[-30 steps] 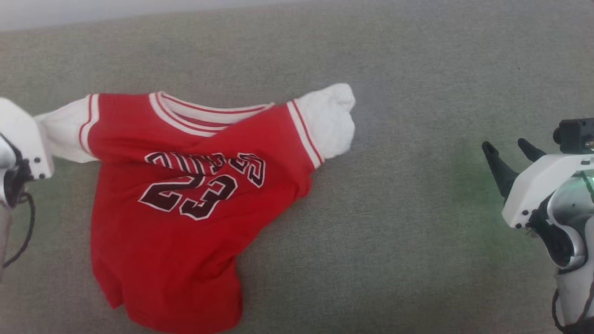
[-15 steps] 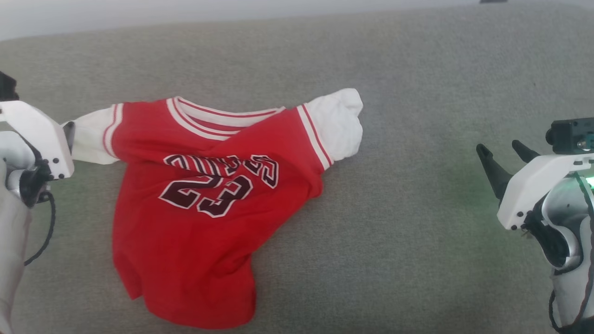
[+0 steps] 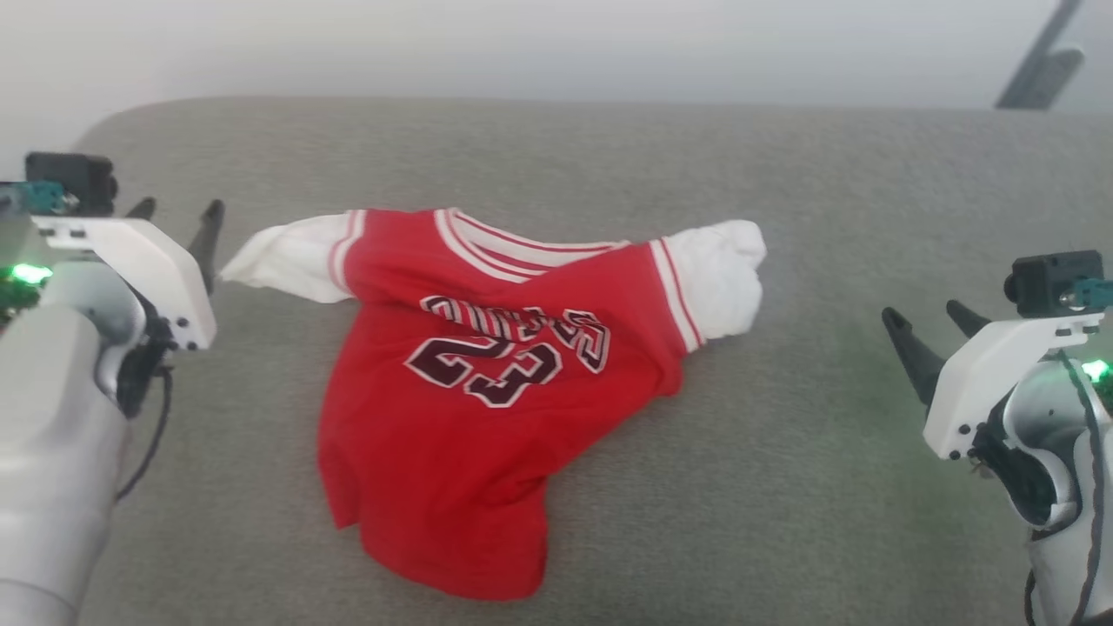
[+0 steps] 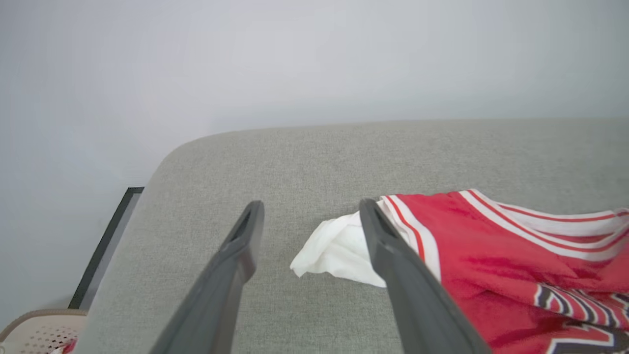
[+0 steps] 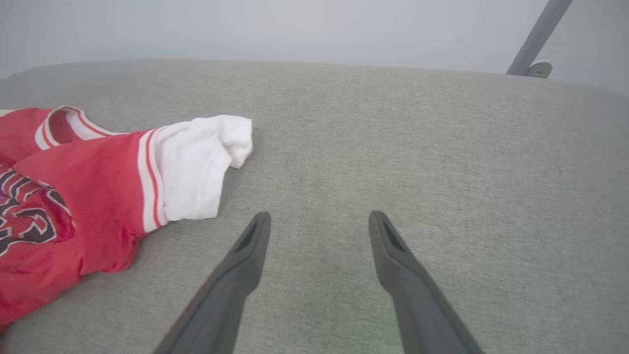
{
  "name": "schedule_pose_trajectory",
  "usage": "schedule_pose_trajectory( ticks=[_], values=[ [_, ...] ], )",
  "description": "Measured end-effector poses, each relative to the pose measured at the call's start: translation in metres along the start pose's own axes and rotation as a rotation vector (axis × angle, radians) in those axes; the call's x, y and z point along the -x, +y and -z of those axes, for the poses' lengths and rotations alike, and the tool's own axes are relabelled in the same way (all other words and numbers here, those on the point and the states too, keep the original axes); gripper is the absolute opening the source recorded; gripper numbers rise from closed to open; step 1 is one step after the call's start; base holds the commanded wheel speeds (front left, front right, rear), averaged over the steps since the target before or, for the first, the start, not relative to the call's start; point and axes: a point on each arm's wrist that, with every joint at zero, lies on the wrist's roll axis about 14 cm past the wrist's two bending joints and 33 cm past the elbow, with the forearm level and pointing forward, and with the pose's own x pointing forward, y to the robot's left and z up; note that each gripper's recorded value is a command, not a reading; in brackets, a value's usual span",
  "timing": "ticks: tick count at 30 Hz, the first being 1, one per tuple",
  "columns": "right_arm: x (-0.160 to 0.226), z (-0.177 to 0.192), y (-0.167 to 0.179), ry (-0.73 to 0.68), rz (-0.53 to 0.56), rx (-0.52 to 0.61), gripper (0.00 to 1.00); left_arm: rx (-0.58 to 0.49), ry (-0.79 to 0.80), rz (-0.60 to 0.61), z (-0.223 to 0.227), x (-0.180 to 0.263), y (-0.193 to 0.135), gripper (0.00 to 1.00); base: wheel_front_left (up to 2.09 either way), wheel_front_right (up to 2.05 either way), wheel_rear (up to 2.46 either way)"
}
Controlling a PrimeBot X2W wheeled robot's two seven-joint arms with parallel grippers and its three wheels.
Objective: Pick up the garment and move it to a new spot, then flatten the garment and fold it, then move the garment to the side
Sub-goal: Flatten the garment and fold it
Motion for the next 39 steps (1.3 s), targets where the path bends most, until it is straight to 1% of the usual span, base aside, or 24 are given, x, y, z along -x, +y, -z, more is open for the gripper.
schedule_pose_trajectory(
  ticks=[5, 10, 12, 19, 21, 27, 29, 33, 34, 35, 39],
  values=[
    [-0.007, -0.004, 0.025, -0.003, -0.059, 0.011, 1.00, -0.008, -0.127, -0.001, -0.009, 0.030, 0.007, 1.00, 0.00, 0.00, 0.00],
    [-0.016, -0.005, 0.048, 0.007, -0.112, 0.026, 1.00, 0.015, -0.245, -0.044, -0.012, 0.061, 0.020, 1.00, 0.00, 0.00, 0.00],
    [-0.025, -0.004, 0.061, 0.029, -0.140, 0.039, 1.00, 0.026, -0.285, -0.070, -0.005, 0.080, 0.028, 1.00, 0.00, 0.00, 0.00],
    [-0.052, 0.004, 0.081, 0.108, -0.179, 0.073, 1.00, 0.094, -0.313, -0.135, 0.024, 0.119, 0.037, 1.00, 0.00, 0.00, 0.00],
    [-0.061, 0.010, 0.083, 0.150, -0.179, 0.082, 1.00, 0.130, -0.321, -0.162, 0.031, 0.128, 0.041, 1.00, 0.00, 0.00, 0.00],
    [-0.086, 0.033, 0.079, 0.293, -0.158, 0.112, 1.00, 0.156, -0.307, -0.215, 0.052, 0.149, 0.045, 1.00, 0.00, 0.00, 0.00],
    [-0.093, 0.042, 0.085, 0.338, -0.167, 0.094, 1.00, 0.164, -0.302, -0.229, 0.058, 0.154, 0.046, 1.00, 0.00, 0.00, 0.00],
    [-0.103, 0.060, 0.088, 0.426, -0.165, 0.095, 1.00, 0.187, -0.289, -0.272, 0.070, 0.163, 0.050, 1.00, 0.00, 0.00, 0.00],
    [-0.105, 0.062, 0.091, 0.438, -0.169, 0.107, 0.26, 0.188, -0.281, -0.277, 0.074, 0.164, 0.050, 1.00, 0.00, 0.00, 0.00],
    [-0.105, 0.062, 0.091, 0.438, -0.169, 0.107, 0.00, 0.188, -0.281, -0.277, 0.074, 0.164, 0.050, 1.00, 0.00, 0.00, 0.00],
    [-0.107, 0.063, 0.097, 0.454, -0.184, 0.124, 0.00, 0.205, -0.273, -0.290, 0.082, 0.169, 0.050, 1.00, 0.00, 0.00, 0.00]
  ],
)
